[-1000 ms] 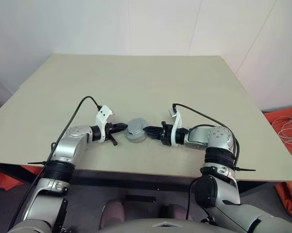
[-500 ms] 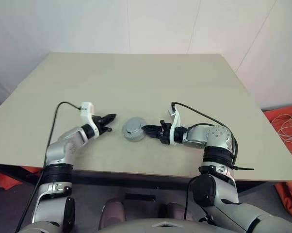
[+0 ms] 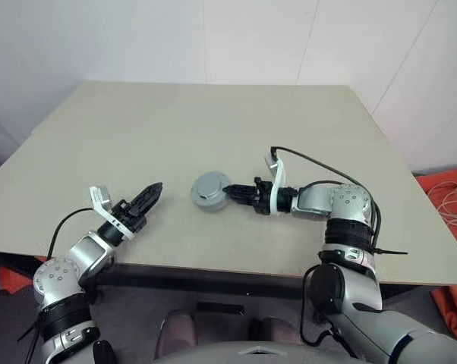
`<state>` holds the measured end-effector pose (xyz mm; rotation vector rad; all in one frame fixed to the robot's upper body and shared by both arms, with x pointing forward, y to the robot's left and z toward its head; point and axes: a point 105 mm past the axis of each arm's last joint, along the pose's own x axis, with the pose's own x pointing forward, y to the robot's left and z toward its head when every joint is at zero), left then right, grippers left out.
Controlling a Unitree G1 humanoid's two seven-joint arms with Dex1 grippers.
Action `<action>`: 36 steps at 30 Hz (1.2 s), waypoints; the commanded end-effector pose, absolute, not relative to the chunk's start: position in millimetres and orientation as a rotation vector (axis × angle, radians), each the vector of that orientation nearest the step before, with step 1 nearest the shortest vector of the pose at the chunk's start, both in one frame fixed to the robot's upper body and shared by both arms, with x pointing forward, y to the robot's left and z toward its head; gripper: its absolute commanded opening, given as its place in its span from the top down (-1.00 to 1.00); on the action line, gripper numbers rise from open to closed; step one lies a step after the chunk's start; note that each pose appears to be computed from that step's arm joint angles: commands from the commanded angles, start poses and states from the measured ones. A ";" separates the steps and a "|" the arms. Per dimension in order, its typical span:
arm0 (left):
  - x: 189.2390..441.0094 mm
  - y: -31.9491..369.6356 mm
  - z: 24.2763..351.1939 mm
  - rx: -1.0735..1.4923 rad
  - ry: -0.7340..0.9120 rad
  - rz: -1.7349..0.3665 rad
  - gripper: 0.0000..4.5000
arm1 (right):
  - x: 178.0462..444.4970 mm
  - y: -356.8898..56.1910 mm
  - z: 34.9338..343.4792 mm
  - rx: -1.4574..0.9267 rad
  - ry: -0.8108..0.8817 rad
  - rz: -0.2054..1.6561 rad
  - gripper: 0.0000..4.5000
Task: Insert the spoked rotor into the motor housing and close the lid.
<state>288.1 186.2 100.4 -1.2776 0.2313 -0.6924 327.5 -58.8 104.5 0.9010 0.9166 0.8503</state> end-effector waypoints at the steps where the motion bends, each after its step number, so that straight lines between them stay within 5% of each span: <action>1: 282.4 181.5 113.4 -1.351 0.229 -0.781 -0.25 | 327.3 -51.8 138.2 0.916 0.833 0.997 0.50; 7: 277.9 166.7 121.2 -1.408 0.268 -0.883 -1.00 | 323.1 -49.8 151.7 0.914 0.814 1.068 0.50; 32: 291.2 140.9 122.8 -1.428 0.291 -0.939 -1.00 | 306.2 -33.0 167.9 0.890 0.818 1.186 0.50; 36: 291.1 141.3 122.7 -1.428 0.291 -0.938 -0.62 | 305.9 -32.4 166.5 0.889 0.822 1.181 0.50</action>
